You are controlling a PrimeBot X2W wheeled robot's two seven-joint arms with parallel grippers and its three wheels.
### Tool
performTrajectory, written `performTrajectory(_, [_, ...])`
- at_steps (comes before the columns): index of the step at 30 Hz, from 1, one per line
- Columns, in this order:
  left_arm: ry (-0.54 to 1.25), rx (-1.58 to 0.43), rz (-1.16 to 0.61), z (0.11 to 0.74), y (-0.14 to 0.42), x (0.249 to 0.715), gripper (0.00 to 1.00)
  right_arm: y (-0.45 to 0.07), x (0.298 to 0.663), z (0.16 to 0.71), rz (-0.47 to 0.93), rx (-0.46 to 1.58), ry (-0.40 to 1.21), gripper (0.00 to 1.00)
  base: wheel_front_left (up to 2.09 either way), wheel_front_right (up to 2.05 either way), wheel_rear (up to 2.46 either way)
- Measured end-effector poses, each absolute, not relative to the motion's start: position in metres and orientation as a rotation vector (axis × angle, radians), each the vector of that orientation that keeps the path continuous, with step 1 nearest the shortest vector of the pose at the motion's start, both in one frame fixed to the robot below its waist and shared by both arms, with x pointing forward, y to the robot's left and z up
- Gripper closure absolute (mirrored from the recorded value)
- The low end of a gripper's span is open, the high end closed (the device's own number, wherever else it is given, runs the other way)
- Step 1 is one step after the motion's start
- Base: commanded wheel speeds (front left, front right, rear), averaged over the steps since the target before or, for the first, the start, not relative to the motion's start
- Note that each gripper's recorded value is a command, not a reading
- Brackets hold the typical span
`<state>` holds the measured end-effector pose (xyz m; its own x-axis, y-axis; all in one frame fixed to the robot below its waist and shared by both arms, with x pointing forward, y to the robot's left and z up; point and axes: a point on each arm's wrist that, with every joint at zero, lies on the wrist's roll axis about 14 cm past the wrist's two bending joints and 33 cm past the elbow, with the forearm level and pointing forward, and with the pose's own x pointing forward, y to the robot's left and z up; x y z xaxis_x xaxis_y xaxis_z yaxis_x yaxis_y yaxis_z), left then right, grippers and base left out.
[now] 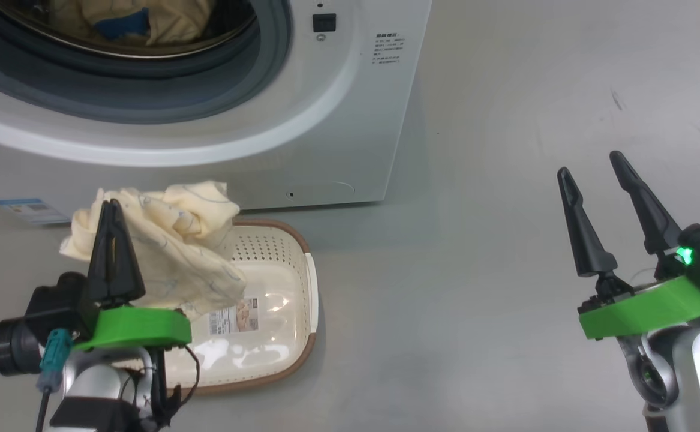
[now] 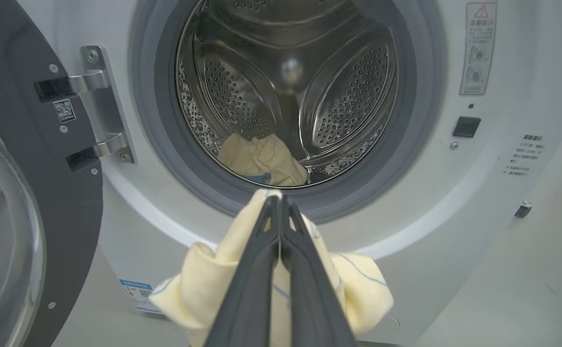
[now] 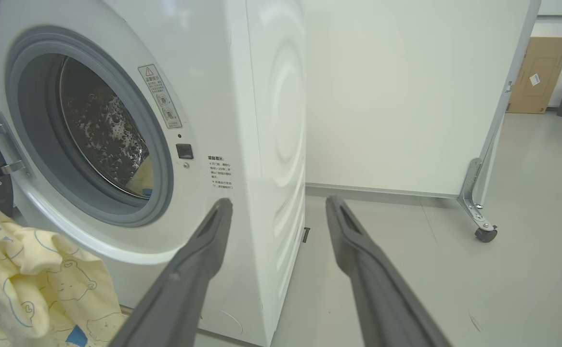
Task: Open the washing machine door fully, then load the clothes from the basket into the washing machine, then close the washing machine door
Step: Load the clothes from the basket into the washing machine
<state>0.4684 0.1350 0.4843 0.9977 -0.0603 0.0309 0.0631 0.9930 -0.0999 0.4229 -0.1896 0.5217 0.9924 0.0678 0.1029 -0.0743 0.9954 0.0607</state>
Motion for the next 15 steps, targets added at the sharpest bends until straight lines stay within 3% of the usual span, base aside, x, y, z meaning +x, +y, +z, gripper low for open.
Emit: performTrajectory(15, [-0.086,-0.076,-0.092,0.528,0.138,0.422,1.00,-0.191,0.390,0.536,0.043,0.079,-0.109,0.00,0.00,0.00,0.00])
